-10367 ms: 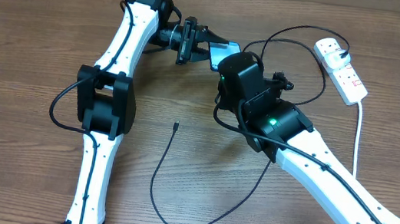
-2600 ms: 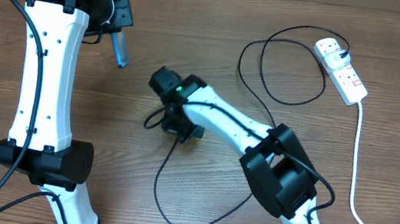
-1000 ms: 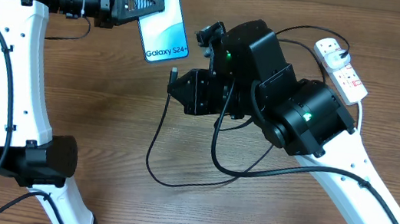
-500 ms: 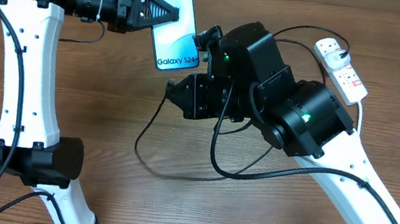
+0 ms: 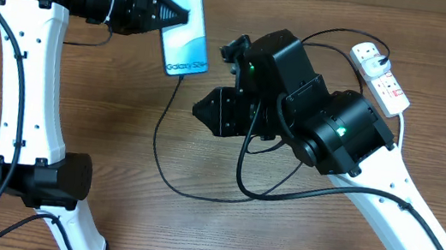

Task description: Plug charger to phone and switch on socket

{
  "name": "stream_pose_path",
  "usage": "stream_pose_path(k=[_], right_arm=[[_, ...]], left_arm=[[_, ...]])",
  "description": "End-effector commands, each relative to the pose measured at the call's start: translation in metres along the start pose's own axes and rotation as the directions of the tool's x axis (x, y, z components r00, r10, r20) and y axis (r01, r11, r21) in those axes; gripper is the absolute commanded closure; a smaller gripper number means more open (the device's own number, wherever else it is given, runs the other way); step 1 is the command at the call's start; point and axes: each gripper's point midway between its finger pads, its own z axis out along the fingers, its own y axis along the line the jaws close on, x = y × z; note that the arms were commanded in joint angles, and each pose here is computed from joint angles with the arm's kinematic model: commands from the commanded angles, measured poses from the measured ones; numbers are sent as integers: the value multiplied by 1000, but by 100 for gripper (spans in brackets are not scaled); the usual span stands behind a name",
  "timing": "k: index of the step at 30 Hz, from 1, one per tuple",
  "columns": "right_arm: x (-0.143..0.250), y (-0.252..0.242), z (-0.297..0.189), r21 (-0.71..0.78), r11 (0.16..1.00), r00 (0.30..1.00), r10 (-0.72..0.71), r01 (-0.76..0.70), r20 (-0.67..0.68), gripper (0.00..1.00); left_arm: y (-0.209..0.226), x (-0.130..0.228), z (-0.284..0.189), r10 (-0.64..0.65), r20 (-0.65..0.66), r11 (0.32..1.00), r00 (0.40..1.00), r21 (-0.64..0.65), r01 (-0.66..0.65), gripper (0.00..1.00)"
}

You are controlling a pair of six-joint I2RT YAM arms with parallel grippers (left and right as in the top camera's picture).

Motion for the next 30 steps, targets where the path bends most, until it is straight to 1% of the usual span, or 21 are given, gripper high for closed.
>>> stream_pose_path(k=[1, 2, 4, 6, 8, 9, 10, 13, 14, 17, 18, 23, 24, 27, 30], right_arm=[[-10, -25, 0, 137, 989, 996, 46, -56, 74, 69], [-12, -33, 0, 178, 980, 993, 73, -88, 94, 68], [-14, -46, 3, 236, 963, 987, 109, -133, 114, 66], [-11, -54, 12, 270, 951, 987, 129, -150, 96, 59], [-5, -64, 27, 307, 938, 987, 151, -160, 51, 53], [0, -70, 36, 329, 930, 986, 166, -164, 23, 52], [4, -75, 45, 345, 924, 984, 179, -166, -6, 51], [17, -79, 74, 340, 928, 971, 205, -154, -120, 47], [19, -78, 83, 324, 935, 967, 201, -142, -155, 44], [14, -81, 103, 326, 938, 965, 188, -121, -182, 30], [12, -82, 110, 330, 936, 964, 191, -122, -187, 27], [8, -90, 161, 333, 937, 961, 182, -106, -207, 27], [14, -90, 180, 335, 938, 960, 169, -88, -223, 27], [32, -94, 213, 374, 927, 959, 137, -36, -247, 27], [49, -96, 237, 407, 913, 956, 133, -16, -261, 27]], left_arm=[[68, -7, -20, -63, 75, 911, 995, -402, 88, 96], [82, -6, -26, -84, 94, 867, 992, -484, 119, 96], [104, -3, -41, -112, 128, 777, 985, -607, 167, 96], [121, 1, -56, -136, 164, 686, 977, -696, 212, 96], [133, 4, -69, -160, 208, 601, 965, -755, 263, 96], [138, 5, -74, -168, 229, 565, 959, -775, 285, 96], [140, 6, -76, -173, 239, 547, 956, -783, 295, 96], [144, 5, -75, -180, 238, 539, 954, -788, 298, 96], [145, 5, -74, -182, 236, 538, 954, -789, 298, 96], [150, 5, -70, -194, 230, 533, 954, -792, 300, 96], [152, 5, -69, -198, 227, 531, 953, -793, 299, 96], [163, 9, -68, -243, 240, 494, 940, -803, 333, 96], [166, 10, -71, -242, 243, 479, 939, -812, 334, 96], [172, 10, -78, -238, 255, 449, 937, -827, 339, 96], [176, 10, -83, -247, 274, 438, 930, -824, 359, 96]])
